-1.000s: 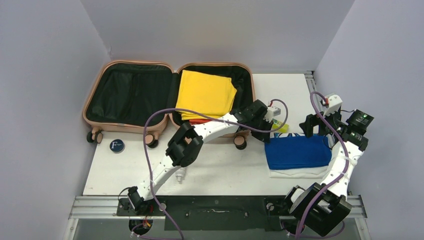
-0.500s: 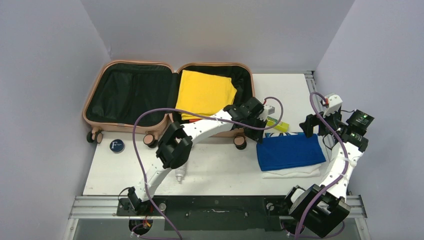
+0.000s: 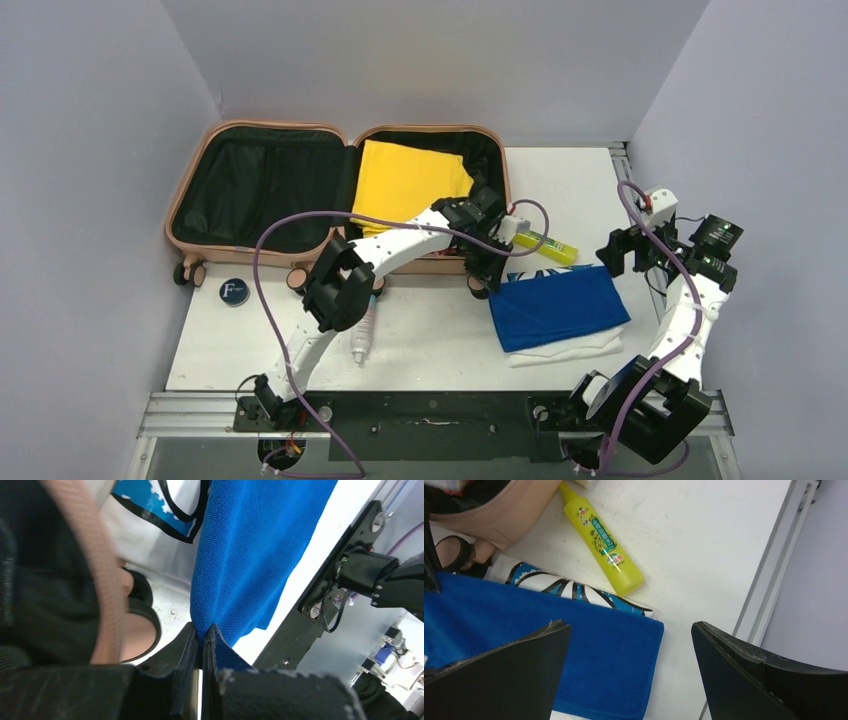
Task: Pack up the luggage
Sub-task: Move the clothes to the center of the board.
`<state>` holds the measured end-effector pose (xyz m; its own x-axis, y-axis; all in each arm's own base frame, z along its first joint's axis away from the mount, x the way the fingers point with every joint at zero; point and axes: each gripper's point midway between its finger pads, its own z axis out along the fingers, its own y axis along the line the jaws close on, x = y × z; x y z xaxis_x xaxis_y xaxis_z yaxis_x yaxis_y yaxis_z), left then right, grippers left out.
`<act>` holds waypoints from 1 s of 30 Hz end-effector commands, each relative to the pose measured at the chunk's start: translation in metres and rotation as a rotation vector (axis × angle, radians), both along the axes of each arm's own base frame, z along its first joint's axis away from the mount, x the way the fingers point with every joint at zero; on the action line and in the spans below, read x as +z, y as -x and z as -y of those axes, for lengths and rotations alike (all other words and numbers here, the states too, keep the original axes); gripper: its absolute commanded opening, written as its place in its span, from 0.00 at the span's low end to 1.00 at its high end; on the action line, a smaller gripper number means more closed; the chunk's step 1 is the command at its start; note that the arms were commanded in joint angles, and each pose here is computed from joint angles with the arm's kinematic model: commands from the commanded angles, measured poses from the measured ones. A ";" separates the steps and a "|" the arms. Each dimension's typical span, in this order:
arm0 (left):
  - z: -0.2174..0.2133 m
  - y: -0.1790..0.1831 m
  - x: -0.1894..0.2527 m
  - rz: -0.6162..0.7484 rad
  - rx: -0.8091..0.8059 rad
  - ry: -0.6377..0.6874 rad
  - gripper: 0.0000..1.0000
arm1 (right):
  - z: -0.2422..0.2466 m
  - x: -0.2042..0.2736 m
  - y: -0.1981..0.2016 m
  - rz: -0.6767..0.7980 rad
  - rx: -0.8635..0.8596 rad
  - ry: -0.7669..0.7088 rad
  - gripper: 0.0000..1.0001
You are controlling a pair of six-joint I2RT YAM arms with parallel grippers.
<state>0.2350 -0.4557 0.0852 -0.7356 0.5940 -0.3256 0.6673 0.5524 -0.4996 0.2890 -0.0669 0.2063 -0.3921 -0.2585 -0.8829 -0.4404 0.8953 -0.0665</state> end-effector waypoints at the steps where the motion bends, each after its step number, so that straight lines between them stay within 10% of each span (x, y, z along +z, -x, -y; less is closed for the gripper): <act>1: -0.001 -0.015 0.078 0.014 -0.036 0.183 0.00 | 0.002 -0.004 -0.001 -0.020 0.031 0.026 0.96; 11: -0.001 -0.002 0.104 -0.103 -0.003 0.266 0.00 | 0.002 -0.003 -0.003 -0.004 0.006 0.062 0.96; 30: -0.204 0.009 0.030 -0.226 -0.023 -0.141 0.00 | 0.023 -0.070 0.001 -0.260 -0.099 0.018 0.97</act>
<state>0.2337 -0.2939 0.0983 -0.8117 0.5813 -0.0571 0.4977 0.6372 -0.5884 0.2898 -0.0842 0.1539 -0.5729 -0.2358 -0.7849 -0.3752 0.9269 -0.0046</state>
